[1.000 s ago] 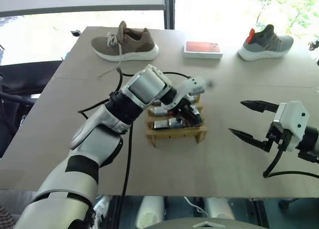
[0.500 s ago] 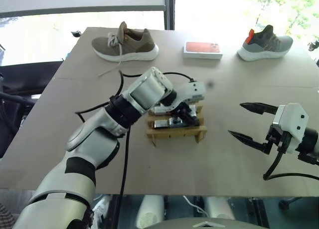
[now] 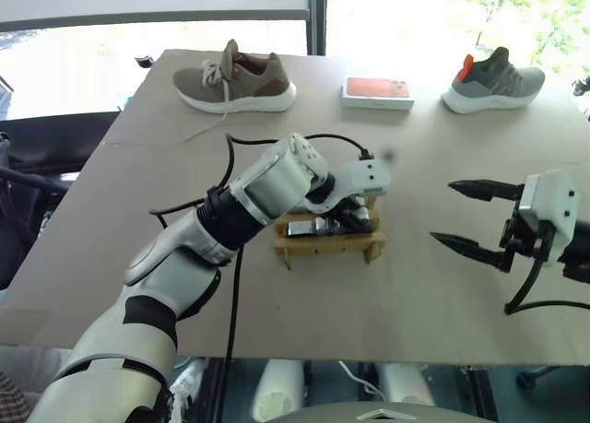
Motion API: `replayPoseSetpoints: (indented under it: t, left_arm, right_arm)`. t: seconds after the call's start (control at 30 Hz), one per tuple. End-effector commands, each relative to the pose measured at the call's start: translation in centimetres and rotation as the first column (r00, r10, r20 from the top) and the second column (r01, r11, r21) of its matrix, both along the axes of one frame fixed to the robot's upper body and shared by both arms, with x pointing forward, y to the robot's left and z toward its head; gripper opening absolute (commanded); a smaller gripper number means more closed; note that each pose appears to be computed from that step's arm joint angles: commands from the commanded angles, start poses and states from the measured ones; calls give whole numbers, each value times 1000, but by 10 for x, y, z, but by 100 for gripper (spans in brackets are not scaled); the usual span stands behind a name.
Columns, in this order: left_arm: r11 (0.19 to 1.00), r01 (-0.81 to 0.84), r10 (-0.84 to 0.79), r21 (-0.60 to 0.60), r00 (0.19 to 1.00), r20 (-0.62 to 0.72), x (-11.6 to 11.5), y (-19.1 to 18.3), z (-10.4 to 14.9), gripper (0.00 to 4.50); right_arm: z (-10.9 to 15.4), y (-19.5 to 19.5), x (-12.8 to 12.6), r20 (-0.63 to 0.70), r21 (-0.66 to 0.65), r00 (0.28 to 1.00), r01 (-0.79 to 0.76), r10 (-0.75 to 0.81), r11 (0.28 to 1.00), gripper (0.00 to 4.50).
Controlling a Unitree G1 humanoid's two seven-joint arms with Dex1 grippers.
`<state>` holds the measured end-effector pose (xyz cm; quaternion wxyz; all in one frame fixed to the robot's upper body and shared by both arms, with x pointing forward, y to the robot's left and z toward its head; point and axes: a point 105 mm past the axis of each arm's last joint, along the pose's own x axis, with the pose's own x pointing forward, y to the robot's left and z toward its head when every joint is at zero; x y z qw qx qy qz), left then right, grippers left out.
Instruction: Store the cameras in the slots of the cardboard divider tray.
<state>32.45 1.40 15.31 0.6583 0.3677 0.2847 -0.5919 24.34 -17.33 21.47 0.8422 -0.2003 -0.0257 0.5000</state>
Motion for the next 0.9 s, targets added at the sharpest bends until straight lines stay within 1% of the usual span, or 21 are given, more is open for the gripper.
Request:
replayPoseSetpoints:
  t: [0.03, 0.17, 0.37, 0.43, 0.47, 0.53, 0.57, 0.6, 0.63, 0.73, 0.8, 0.87, 0.9]
  left_arm:
    - [1000, -7, 8, -6, 998, 68, 5, 0, 8, 83]
    - [1000, -10, 10, 3, 997, 75, 7, 3, 8, 83]
    - [1000, 2, -4, 12, 995, 103, 10, 3, 10, 83]
    - [1000, 1, -2, 6, 993, 117, 11, 1, 12, 185]
    - [1000, 4, -4, 4, 993, 119, 11, 0, 14, 217]
    - [1000, 7, -6, -8, 992, 122, 9, -2, 18, 326]
    - [1000, 6, -4, -16, 993, 121, 7, -4, 20, 368]
    - [1000, 11, -8, -25, 993, 121, 6, -5, 24, 424]
    - [998, 14, -7, -61, 993, 115, 3, -10, 31, 444]
    - [993, 1, 11, -119, 995, 103, 0, -13, 48, 444]
    - [979, -36, 53, -203, 995, 79, 2, -10, 67, 444]
    - [936, -85, 119, -342, 990, 80, 9, -6, 91, 444]
    - [896, -109, 141, -429, 989, 42, 9, -5, 104, 444]
  right_arm:
    - [14, -10, -1, 5, 5, 1000, -29, 29, 1000, 408]
    - [22, -17, 1, 2, 25, 999, -43, 43, 999, 408]
    - [21, -17, 2, 15, 20, 999, -40, 40, 999, 408]
    - [20, -16, 2, 19, 25, 999, -39, 38, 999, 415]
    - [20, -16, 1, 20, 26, 999, -38, 37, 999, 415]
    - [20, -16, 1, 23, 27, 999, -34, 33, 999, 415]
    - [20, -16, 1, 24, 28, 999, -31, 31, 999, 415]
    - [19, -16, 0, 25, 29, 999, -29, 28, 999, 415]
    - [19, -16, 0, 25, 31, 999, -25, 24, 999, 415]
    - [16, -15, -1, 25, 34, 1000, -18, 18, 999, 415]
    - [15, -12, -1, 34, 35, 999, -9, 8, 999, 415]
    - [12, -9, -3, 38, 42, 999, 0, -2, 999, 415]
    - [11, -8, -4, 38, 47, 999, 8, -9, 999, 415]
